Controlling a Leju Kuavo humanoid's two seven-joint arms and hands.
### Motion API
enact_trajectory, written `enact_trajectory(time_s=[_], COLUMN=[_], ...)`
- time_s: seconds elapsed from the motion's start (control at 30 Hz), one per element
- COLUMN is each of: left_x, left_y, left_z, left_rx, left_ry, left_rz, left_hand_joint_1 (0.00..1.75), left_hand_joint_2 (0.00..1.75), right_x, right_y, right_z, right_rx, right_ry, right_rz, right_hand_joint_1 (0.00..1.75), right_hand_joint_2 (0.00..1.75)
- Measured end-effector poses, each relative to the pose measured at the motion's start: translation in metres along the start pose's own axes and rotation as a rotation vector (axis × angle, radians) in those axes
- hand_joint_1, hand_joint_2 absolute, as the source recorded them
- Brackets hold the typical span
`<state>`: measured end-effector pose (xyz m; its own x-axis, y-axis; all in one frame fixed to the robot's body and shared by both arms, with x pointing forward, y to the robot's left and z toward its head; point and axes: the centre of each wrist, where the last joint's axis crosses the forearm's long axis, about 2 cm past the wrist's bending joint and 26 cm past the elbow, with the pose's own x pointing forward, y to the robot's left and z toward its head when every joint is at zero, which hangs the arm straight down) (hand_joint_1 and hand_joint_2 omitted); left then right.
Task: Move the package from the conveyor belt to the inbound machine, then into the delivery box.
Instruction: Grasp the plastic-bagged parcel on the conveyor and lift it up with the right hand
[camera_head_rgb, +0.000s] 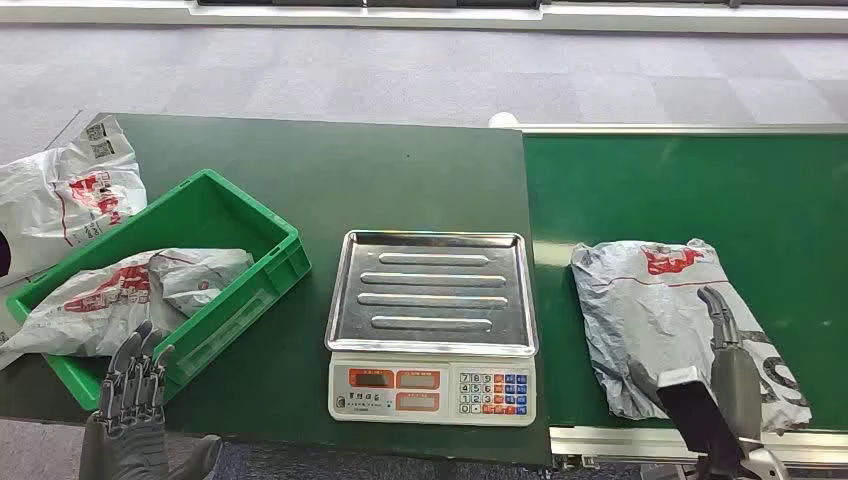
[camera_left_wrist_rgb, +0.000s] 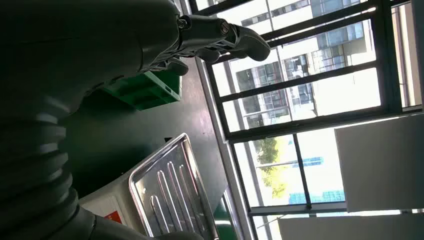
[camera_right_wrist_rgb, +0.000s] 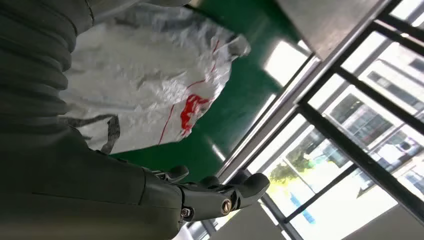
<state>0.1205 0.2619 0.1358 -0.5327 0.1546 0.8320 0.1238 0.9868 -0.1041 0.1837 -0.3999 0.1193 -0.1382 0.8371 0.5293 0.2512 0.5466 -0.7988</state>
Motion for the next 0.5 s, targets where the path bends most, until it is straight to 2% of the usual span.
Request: enact_trajectory(time_s=[0.2, 0.5], left_x=[0.000, 0.001], left_y=[-0.001, -0.001], left_z=[0.001, 0.001], left_rx=[-0.005, -0.003], left_ry=[0.006, 0.006], left_rz=[0.006, 0.008], left_hand_joint_1=[0.00, 0.00], left_hand_joint_2=[1.75, 1.75], right_x=[-0.022, -0.032], right_y=[-0.002, -0.001], right_z=[-0.016, -0.018], right_rx=[-0.010, -0.007], right_ry=[0.059, 0.095], right_rz=[0.046, 0.063], right_hand_joint_1=[0.00, 0.00], right_hand_joint_2=[1.75, 1.75])
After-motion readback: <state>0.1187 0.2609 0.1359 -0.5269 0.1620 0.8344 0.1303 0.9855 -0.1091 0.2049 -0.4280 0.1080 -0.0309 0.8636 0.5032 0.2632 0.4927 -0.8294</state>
